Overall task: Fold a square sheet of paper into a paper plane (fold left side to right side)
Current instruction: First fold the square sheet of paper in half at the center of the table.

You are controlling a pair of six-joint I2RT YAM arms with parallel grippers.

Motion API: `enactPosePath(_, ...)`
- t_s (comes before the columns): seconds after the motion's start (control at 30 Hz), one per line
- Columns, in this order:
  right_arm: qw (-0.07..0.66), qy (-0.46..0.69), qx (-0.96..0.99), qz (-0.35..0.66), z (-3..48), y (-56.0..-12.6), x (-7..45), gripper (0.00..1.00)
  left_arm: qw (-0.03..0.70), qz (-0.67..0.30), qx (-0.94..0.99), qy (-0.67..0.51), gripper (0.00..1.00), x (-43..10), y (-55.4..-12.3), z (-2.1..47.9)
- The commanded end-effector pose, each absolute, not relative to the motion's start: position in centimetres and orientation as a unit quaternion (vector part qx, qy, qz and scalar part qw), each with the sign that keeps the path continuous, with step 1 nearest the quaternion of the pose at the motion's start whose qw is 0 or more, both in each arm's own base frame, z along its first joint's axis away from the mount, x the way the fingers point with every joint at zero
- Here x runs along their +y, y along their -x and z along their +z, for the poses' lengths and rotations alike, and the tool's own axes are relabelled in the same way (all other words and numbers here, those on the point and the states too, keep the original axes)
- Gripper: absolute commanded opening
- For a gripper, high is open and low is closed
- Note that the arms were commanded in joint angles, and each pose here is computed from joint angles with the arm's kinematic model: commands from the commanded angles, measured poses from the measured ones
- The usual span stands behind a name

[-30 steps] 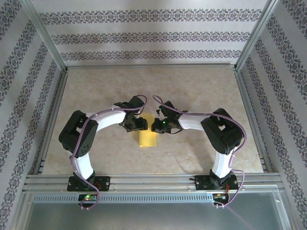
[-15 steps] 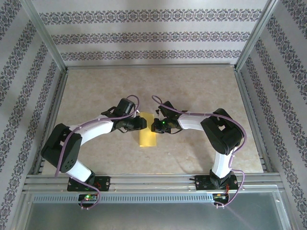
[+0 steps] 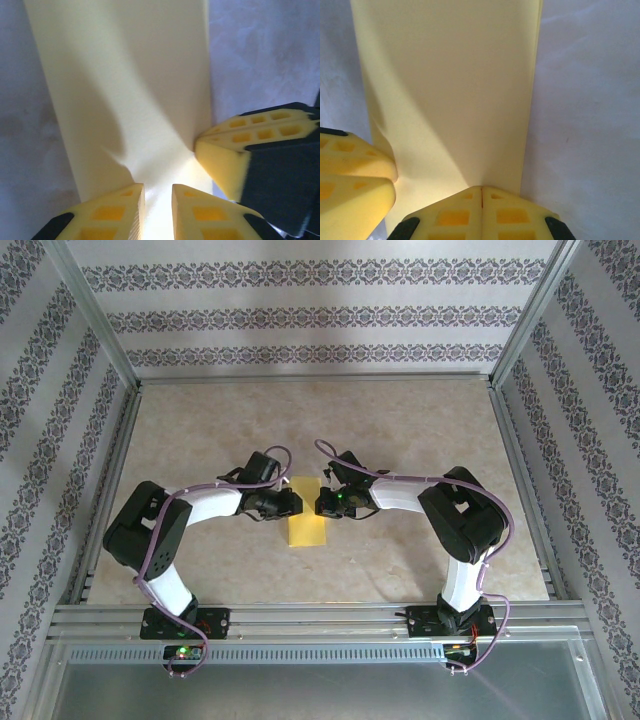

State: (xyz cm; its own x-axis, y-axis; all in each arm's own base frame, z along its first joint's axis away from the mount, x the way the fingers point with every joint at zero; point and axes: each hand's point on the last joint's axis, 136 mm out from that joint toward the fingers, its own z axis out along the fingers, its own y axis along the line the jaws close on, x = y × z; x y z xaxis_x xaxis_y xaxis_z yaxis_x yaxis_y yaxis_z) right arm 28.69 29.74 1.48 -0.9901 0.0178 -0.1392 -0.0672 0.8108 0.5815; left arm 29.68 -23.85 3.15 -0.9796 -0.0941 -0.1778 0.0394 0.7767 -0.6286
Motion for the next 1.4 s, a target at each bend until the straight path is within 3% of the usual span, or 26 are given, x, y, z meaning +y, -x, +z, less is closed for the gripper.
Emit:
enactPosePath(0.0,0.040,0.007,0.970,0.238,-1.6,-27.2,27.4,0.00,0.098,-0.337,0.936,0.015,0.21,-23.3,-29.7,2.2)
enactPosePath(0.47,0.038,0.011,0.973,0.226,-1.9,-27.0,27.0,0.00,0.099,-0.307,0.946,0.030,0.19,-20.5,-28.8,1.5)
enactPosePath(0.87,0.039,0.012,0.972,0.229,-1.7,-27.2,27.2,0.00,0.174,-0.373,0.911,0.020,0.15,-21.8,-29.3,7.5)
enactPosePath(1.0,0.038,0.013,0.973,0.227,-1.7,-27.1,27.2,0.00,0.160,-0.408,0.899,0.014,0.14,-24.0,-29.2,7.5)
enactPosePath(1.37,0.036,0.013,0.974,0.224,-1.8,-27.0,27.2,0.00,0.103,-0.357,0.928,-0.001,0.13,-24.8,-28.8,3.4)
